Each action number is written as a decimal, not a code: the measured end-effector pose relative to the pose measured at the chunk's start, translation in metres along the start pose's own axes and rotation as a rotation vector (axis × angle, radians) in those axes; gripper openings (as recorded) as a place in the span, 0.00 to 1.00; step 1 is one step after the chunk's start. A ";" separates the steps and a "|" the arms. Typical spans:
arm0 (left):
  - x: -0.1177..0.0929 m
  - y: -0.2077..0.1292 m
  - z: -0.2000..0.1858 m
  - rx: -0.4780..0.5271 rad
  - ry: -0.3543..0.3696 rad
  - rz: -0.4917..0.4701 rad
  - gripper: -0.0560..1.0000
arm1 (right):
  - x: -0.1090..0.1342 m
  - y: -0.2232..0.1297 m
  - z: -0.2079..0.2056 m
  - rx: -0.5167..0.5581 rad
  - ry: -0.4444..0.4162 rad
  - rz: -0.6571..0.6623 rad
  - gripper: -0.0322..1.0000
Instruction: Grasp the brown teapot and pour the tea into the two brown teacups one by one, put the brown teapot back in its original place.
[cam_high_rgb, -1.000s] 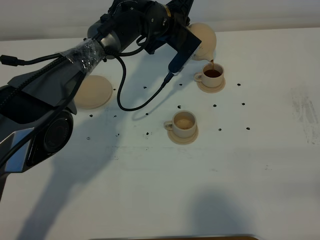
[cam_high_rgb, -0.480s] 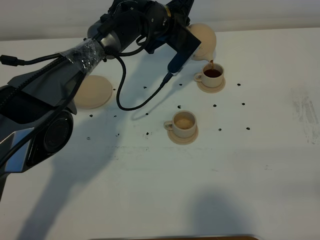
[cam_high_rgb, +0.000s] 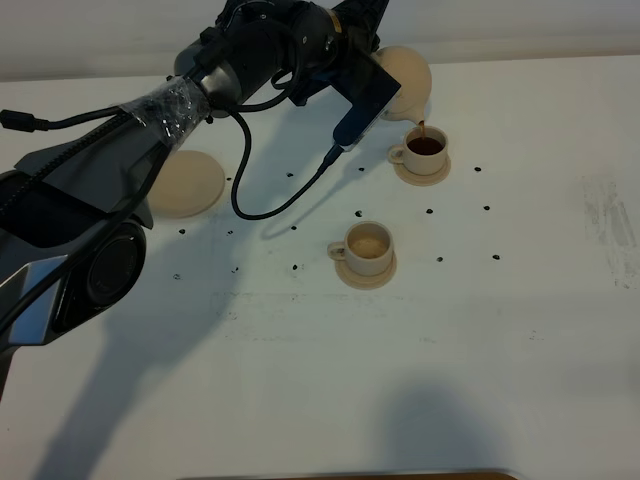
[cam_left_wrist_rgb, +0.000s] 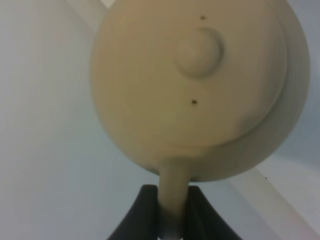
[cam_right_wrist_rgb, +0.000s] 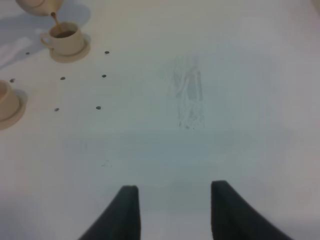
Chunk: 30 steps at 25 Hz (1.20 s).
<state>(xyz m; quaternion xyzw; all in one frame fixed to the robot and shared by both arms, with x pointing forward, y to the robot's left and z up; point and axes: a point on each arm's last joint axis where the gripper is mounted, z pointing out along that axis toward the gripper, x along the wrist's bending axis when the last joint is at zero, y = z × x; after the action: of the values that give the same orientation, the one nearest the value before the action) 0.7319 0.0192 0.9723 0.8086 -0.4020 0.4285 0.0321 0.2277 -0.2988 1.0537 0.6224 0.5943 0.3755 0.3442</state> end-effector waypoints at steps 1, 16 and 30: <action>0.000 0.000 0.000 0.000 0.000 0.001 0.13 | 0.000 0.000 0.000 0.000 0.000 0.000 0.37; -0.001 0.001 0.000 -0.008 -0.015 -0.009 0.13 | 0.000 0.000 0.000 0.000 0.000 0.000 0.37; -0.007 0.002 -0.001 -0.025 -0.080 -0.189 0.13 | 0.000 0.000 0.000 0.000 0.000 0.000 0.37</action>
<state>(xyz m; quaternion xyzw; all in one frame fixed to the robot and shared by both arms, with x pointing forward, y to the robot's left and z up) 0.7280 0.0227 0.9670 0.8588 -0.3303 0.3859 0.0663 0.2277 -0.2988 1.0537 0.6224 0.5943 0.3755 0.3442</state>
